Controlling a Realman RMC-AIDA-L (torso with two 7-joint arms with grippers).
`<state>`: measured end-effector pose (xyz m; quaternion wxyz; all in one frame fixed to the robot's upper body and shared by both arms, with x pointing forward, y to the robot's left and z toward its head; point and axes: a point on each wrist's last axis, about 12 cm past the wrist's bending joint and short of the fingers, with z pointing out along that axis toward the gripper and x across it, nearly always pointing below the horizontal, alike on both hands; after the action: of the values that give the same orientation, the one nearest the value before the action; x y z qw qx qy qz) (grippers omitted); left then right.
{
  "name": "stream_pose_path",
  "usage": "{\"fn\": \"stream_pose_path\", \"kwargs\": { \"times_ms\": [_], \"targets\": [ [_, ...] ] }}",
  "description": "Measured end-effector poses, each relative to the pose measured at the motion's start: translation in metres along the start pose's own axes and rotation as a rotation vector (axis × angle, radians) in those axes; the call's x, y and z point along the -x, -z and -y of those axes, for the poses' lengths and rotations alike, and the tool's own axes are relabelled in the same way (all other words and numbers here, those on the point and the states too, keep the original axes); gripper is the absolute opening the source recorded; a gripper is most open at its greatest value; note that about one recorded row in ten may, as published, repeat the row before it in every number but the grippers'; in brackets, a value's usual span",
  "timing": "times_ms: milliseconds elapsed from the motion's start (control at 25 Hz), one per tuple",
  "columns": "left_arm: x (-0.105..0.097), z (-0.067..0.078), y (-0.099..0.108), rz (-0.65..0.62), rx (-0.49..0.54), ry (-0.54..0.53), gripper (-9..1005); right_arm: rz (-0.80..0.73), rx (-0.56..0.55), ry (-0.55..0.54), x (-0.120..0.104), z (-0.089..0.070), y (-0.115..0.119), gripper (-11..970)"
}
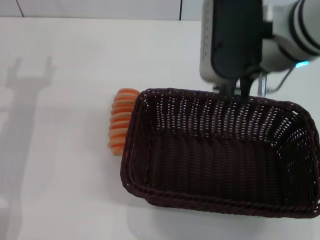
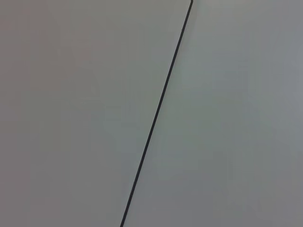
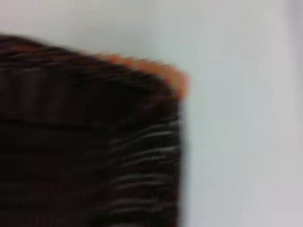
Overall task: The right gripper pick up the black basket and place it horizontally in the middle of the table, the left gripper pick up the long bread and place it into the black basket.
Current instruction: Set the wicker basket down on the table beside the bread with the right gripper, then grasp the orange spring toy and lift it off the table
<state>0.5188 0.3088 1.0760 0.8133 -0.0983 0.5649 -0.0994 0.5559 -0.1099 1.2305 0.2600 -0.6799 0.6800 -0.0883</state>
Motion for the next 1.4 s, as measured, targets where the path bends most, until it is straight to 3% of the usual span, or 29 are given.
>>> {"fn": "stream_pose_path", "kwargs": {
  "times_ms": [40,80,120,320,360,440,480,520,600,800,880,1000,1040,1080,1160,1280,1400],
  "targets": [
    [0.0,0.0,0.0,0.0,0.0,0.0,847,0.0,0.0,0.0,0.0,0.0,0.0,352],
    [0.0,0.0,0.0,0.001,0.0,0.001,847,0.025,-0.114,-0.03,-0.004,0.008,0.006,352],
    [0.0,0.0,0.0,0.001,0.0,0.001,847,0.025,-0.114,-0.03,-0.004,0.008,0.006,352],
    [0.002,0.001,-0.005,0.009,-0.006,0.011,847,0.132,-0.388,-0.165,-0.025,0.026,0.026,350],
    [0.003,0.001,-0.006,0.012,-0.008,0.014,847,0.132,-0.388,-0.165,-0.025,0.026,0.026,349],
    [0.004,0.001,-0.009,0.015,-0.011,0.019,847,0.201,-0.479,-0.238,-0.035,0.029,0.032,348],
    [0.006,0.004,-0.013,0.011,-0.018,0.026,847,0.283,-0.584,-0.317,-0.047,0.031,0.037,348],
    [0.006,0.004,-0.013,0.011,-0.018,0.026,847,0.283,-0.584,-0.317,-0.047,0.031,0.037,348],
    [0.006,0.007,-0.017,0.003,-0.027,0.033,847,0.359,-0.687,-0.387,-0.062,0.027,0.039,347],
    [0.007,0.015,-0.024,-0.017,-0.052,0.084,847,0.55,-0.898,-0.54,-0.095,0.001,0.032,345],
    [0.008,0.019,-0.027,-0.03,-0.085,0.128,847,0.671,-1.048,-0.614,-0.12,-0.019,0.022,344],
    [0.011,0.024,-0.032,-0.058,-0.139,0.169,847,0.763,-1.158,-0.689,-0.146,-0.043,0.006,343],
    [0.011,0.024,-0.032,-0.058,-0.139,0.169,847,0.763,-1.158,-0.689,-0.146,-0.043,0.006,343],
    [0.011,0.024,-0.032,-0.058,-0.139,0.169,847,0.812,-1.251,-0.743,-0.164,-0.061,-0.005,343],
    [0.024,0.037,-0.044,-0.164,-0.225,0.205,847,0.826,-1.299,-0.763,-0.172,-0.068,-0.009,343],
    [0.037,0.044,-0.05,-0.251,-0.218,0.193,847,0.801,-1.427,-0.844,-0.2,-0.095,-0.026,343],
    [0.044,0.05,-0.052,-0.327,-0.201,0.172,847,0.764,-1.439,-0.876,-0.209,-0.103,-0.034,343]
  ]
}}
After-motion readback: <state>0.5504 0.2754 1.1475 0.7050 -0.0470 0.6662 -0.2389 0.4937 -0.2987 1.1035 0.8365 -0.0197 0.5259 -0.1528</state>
